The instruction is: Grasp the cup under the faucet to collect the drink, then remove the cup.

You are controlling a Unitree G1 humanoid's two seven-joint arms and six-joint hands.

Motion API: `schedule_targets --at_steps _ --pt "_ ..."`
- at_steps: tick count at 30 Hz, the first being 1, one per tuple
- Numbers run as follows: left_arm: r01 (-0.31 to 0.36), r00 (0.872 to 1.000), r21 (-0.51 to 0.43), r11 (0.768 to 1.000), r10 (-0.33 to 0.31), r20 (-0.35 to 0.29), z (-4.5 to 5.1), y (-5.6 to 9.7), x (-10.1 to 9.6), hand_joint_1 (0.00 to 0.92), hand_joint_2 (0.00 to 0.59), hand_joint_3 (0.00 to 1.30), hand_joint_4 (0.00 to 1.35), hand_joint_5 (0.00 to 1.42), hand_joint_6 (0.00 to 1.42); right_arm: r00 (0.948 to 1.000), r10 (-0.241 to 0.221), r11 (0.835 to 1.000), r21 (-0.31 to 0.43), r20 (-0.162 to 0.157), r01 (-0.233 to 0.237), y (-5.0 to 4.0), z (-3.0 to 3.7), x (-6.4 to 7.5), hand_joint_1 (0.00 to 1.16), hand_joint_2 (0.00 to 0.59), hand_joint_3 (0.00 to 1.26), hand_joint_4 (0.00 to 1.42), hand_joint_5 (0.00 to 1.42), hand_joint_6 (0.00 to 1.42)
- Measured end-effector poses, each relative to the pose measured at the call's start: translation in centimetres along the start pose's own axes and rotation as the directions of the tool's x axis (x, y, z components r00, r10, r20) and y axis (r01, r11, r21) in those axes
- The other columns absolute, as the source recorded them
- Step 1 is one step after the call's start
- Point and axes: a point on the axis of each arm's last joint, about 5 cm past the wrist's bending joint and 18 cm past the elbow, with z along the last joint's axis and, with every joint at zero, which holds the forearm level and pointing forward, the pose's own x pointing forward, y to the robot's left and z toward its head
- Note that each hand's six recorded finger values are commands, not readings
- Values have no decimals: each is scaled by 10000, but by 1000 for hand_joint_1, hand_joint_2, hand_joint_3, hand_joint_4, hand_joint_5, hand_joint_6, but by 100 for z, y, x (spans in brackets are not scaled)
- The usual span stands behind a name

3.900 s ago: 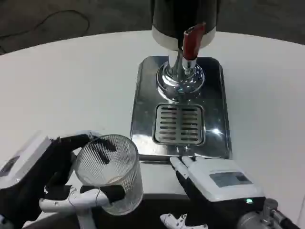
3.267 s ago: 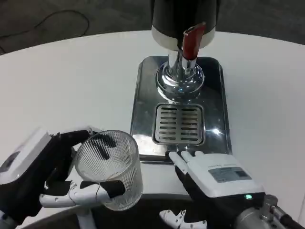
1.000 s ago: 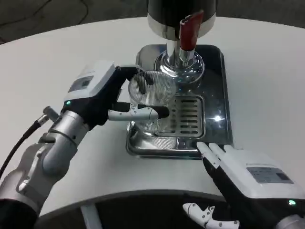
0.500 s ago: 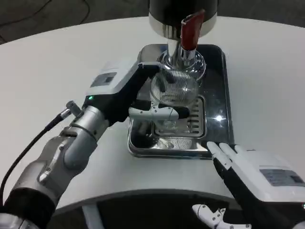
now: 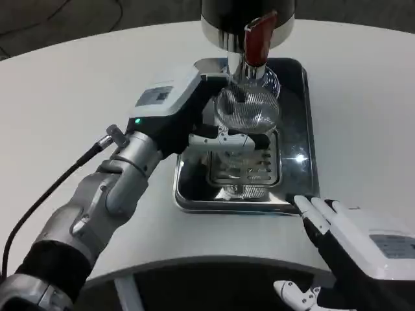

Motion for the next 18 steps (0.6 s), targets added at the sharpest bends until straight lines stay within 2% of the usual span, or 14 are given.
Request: schedule_targets --at_steps 3,8,12,18 --pt "185 9996 99 9998 -183 -218 4 15 26 186 117 406 364 656 966 10000 62 10000 29 -16 -62 1 -11 -2 260 397 0 0 0 0" --pt "482 9984 54 9988 -480 -288 1 6 26 125 104 298 225 464 731 10000 40 10000 76 40 -41 -5 -20 -1 260 397 0 0 0 0" --pt "546 9980 56 9985 -544 -313 -4 8 23 105 98 250 151 375 603 10000 5 10000 65 68 -5 -11 -20 3 260 397 0 0 0 0" --pt "474 9985 61 9989 -472 -268 -25 23 2 101 95 235 134 354 577 9999 52 10000 71 87 -52 -6 -20 17 259 397 0 0 0 0"
